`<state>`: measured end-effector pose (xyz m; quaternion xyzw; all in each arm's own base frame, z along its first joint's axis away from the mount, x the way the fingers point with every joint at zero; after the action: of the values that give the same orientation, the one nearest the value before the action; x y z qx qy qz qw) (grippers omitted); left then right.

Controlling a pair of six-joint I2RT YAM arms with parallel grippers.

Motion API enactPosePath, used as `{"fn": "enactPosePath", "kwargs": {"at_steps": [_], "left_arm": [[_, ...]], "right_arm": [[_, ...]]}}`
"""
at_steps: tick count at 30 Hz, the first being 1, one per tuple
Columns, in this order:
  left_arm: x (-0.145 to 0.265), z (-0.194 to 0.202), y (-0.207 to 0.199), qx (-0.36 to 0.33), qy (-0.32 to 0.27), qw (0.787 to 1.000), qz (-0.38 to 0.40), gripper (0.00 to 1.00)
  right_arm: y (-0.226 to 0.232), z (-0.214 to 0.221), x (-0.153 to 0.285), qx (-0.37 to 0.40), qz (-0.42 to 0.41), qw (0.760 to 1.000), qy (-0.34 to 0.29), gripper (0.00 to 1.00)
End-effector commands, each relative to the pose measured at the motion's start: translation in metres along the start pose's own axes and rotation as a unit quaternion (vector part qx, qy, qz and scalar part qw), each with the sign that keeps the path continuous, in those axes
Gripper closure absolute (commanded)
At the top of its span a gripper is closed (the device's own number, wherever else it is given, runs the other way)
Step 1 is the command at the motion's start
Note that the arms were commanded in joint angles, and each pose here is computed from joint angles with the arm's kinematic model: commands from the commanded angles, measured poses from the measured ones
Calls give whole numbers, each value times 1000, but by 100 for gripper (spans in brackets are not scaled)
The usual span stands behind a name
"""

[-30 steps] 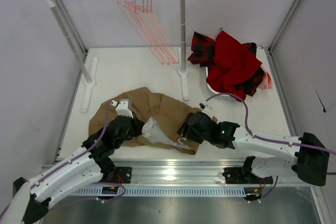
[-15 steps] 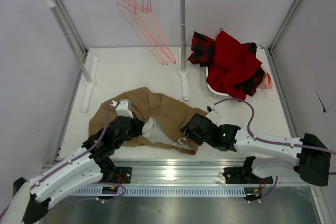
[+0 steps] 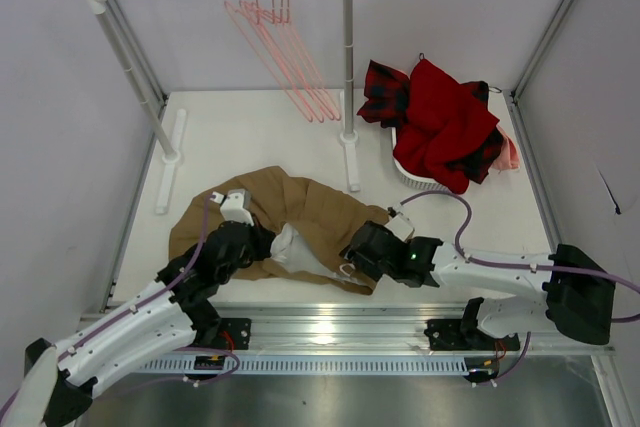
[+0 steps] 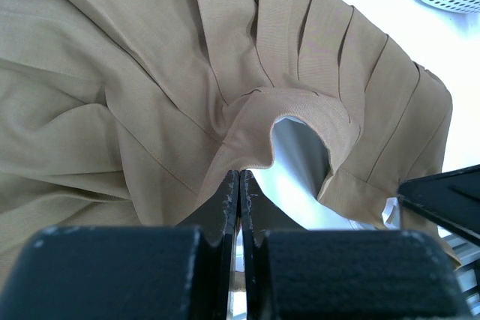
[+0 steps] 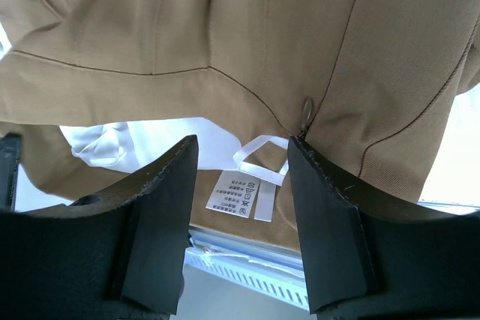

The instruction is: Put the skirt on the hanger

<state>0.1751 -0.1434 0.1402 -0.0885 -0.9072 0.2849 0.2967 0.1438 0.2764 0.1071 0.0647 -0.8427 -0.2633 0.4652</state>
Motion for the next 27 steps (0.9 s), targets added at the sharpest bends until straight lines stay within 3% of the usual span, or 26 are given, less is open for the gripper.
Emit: {"fn": "enactPosePath", "kwargs": {"at_steps": [1,18,27], "left_arm": [[0,-8,-3,6,-20,1000,8,96],[3,-6,2,8,-25,1000,7,96],[4,-7,4,9,-27,1000,6,95]], "right_arm": [[18,-5,2,-34,-21,999,-11,43],[23,11,-3,-48,-19,999,8,44],[26,12,-15,-42,-22,999,-1,62]]}}
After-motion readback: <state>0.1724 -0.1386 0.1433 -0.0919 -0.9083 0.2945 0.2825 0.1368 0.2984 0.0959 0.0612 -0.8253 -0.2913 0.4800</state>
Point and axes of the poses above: each gripper's point midway between its finger pads, its own x axis back along the fingers, its own y axis along the line the jaws close on, z = x × y, the point moved 3 cm from there along x, back along the fingers, and after that the axes turned 14 degrees about x, right-handed, at the moved point
